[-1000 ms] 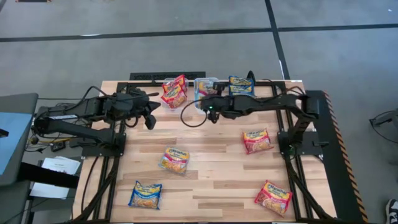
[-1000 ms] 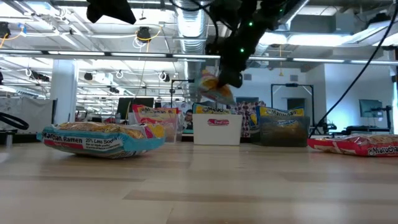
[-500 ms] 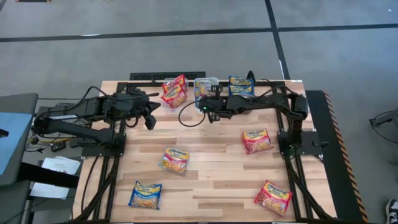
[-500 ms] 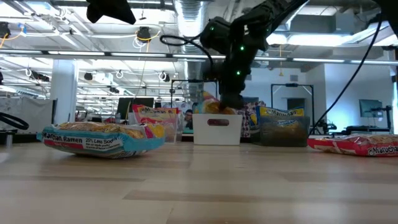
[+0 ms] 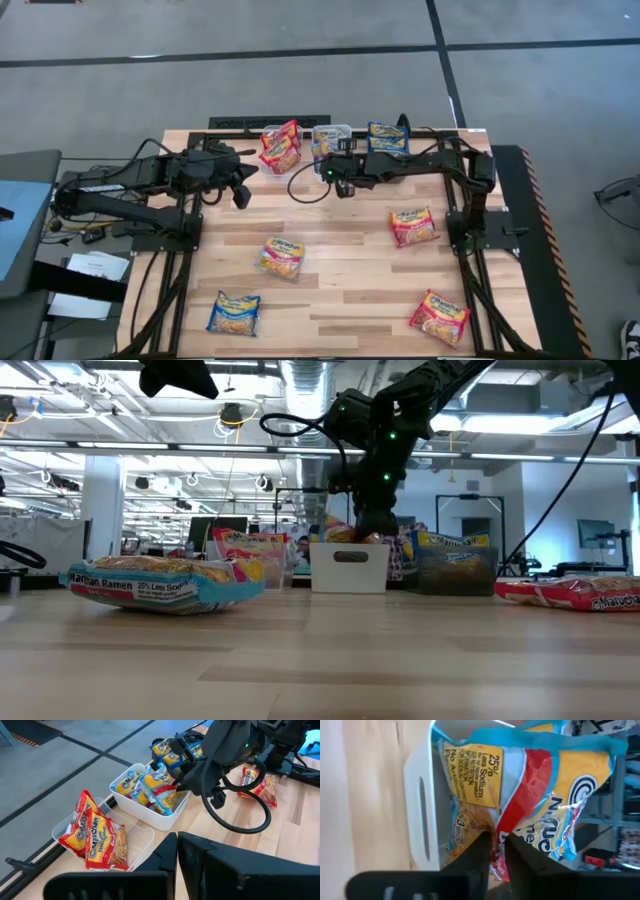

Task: Sort Maruchan noodles
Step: Put the light blue noodle pack into the white bin

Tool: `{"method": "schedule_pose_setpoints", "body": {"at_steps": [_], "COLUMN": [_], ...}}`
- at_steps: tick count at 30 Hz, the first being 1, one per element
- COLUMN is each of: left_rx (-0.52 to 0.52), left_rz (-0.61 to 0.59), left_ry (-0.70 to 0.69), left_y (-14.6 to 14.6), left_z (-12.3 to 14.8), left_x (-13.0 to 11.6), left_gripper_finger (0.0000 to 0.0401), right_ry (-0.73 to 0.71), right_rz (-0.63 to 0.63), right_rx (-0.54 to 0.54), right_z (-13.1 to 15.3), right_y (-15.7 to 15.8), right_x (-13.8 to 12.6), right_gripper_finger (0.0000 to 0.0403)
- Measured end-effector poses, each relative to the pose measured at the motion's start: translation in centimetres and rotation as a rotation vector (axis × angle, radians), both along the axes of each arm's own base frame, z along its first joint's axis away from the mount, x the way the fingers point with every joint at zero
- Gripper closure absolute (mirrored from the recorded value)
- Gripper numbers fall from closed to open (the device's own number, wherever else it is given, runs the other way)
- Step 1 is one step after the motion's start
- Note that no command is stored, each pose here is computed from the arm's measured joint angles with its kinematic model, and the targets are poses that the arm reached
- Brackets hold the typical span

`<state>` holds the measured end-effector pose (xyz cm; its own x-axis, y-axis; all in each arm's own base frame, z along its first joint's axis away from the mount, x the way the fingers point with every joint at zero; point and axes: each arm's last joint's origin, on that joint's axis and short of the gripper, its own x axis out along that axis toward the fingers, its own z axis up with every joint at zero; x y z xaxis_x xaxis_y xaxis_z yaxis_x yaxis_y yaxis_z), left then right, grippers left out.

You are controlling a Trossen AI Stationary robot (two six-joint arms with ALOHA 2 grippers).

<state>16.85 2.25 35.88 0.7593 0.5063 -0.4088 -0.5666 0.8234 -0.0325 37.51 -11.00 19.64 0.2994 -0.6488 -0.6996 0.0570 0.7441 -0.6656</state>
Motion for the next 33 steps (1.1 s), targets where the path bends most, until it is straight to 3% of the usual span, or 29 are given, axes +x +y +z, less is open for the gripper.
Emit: {"method": "schedule_pose_setpoints", "body": {"at_steps": [10,17,21,24,27,30,33], "left_rx": [-0.003,-0.003,-0.003,-0.004,-0.003,-0.004,-0.003], "left_rz": [-0.007,-0.008,-0.007,-0.008,-0.008,-0.008,-0.008], "left_ry": [0.0,0.0,0.001,0.002,0.001,0.001,0.001], "left_y": [0.0,0.0,0.0,0.0,0.0,0.0,0.0], "left_z": [0.0,0.0,0.0,0.0,0.0,0.0,0.0], "left_x": [0.0,0.0,0.0,0.0,0.0,0.0,0.0], "left_gripper_finger": [0.0401,0.0401,0.0401,0.0401,0.0401,0.0401,0.0401], "right_ry": [-0.009,-0.007,-0.107,-0.212,-0.346,-0.428,-0.429], "right_rz": [-0.024,-0.066,-0.1,-0.083,-0.055,-0.053,-0.106], "right_rx": [0.034,0.051,0.081,0.176,0.341,0.476,0.531], "right_z": [0.1,1.5,3.9,5.5,5.9,5.5,4.4], "right_y": [0.1,0.5,0.9,1.0,0.5,-0.7,-1.8], "right_x": [-0.3,-1.4,-2.4,-2.8,-2.5,-2.0,-2.0], "right_gripper_finger": [0.0251,0.0245,0.0247,0.0248,0.0248,0.0248,0.0248]}}
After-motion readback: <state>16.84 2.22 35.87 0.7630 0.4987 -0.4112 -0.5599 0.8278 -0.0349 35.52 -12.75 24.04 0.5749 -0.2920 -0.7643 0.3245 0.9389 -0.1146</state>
